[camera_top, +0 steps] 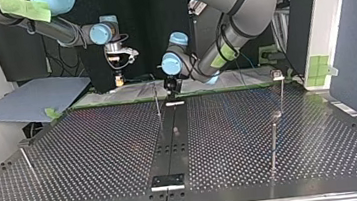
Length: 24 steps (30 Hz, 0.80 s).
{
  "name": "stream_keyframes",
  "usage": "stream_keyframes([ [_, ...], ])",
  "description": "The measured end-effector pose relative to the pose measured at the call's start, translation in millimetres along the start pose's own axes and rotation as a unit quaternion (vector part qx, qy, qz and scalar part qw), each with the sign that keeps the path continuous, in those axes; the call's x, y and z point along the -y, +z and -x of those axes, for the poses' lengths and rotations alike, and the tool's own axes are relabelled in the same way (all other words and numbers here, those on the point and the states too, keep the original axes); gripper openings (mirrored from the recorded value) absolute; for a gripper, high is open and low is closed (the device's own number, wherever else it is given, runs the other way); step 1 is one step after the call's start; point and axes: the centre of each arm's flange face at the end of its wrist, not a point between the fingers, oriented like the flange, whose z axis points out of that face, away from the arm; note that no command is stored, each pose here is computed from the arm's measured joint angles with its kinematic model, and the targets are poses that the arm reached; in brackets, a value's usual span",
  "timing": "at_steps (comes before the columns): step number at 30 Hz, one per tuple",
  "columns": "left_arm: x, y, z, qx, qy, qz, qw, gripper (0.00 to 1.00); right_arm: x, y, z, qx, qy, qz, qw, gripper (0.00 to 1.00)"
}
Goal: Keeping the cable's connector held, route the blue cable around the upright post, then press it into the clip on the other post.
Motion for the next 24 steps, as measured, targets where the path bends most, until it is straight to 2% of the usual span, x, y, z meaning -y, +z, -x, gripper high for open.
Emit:
stream_keyframes([
  [17, -32.7, 14, 2, 0.001, -0.028, 0.007, 0.9996, 0.00, -7.2, 18.3, -7, -0.002, 0.0041, 0.007, 1.0000, 0.00],
  [24, -36.1, 17, 3, -0.004, -0.036, -0.014, 0.9992, 0.00, -11.7, 28.8, -12, -0.005, 0.0054, 0.010, 0.9999, 0.00],
])
